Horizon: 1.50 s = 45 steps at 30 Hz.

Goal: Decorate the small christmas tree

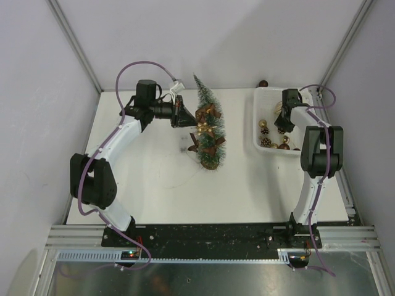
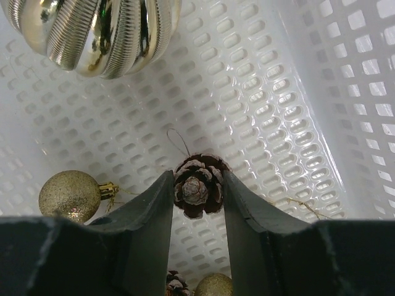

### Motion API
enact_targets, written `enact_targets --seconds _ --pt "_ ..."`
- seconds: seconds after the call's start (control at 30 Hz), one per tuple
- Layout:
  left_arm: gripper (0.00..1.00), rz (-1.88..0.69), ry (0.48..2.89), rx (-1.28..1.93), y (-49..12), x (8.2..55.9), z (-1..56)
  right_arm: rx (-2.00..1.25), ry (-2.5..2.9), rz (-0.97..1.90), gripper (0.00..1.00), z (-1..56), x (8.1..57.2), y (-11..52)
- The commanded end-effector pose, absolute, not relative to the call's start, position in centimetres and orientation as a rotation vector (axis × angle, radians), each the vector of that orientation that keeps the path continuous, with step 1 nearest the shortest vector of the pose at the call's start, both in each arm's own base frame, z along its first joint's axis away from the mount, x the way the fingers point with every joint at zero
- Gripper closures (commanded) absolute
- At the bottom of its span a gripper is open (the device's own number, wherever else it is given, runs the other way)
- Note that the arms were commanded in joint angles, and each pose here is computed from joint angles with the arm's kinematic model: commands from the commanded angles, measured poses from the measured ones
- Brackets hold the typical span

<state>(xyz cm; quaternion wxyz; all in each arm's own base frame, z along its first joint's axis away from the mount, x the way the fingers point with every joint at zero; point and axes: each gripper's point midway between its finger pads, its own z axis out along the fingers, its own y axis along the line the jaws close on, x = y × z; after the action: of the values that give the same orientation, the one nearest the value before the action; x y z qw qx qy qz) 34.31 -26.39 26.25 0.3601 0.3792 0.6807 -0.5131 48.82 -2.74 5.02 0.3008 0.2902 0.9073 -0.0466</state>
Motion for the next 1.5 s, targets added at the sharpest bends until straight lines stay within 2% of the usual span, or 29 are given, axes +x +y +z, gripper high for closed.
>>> enact_targets --seconds 0.0,0.13,0.23,0.5,0.73,1.0,1.47 --pt "1.00 -1.312 1.694 0.999 -25.7 33.9 27.8 0.796 2.435 -0.127 0.70 4.2 48.7 -2.6" --pt "1.00 -1.318 1.705 0.989 -25.6 34.0 27.7 0.775 2.437 -0.083 0.80 5.1 47.9 -1.3" --pt "1.00 -1.322 1.707 0.982 -25.7 34.2 28.1 0.731 2.404 -0.019 0.83 7.7 47.7 0.4" --pt "1.00 -1.309 1.704 0.974 -25.6 34.0 28.7 0.540 2.244 0.217 0.84 19.0 47.0 6.1" --pt "1.00 -1.314 1.704 0.969 -25.5 33.7 29.0 0.253 2.154 0.474 0.84 26.2 42.2 14.2" --pt "1.00 -1.317 1.701 0.972 -25.4 33.3 29.1 0.031 2.086 0.685 0.84 29.6 36.3 17.9" --pt "1.00 -1.311 1.715 0.966 -25.4 33.5 28.5 -0.208 1.955 0.842 0.84 32.1 31.0 19.3"
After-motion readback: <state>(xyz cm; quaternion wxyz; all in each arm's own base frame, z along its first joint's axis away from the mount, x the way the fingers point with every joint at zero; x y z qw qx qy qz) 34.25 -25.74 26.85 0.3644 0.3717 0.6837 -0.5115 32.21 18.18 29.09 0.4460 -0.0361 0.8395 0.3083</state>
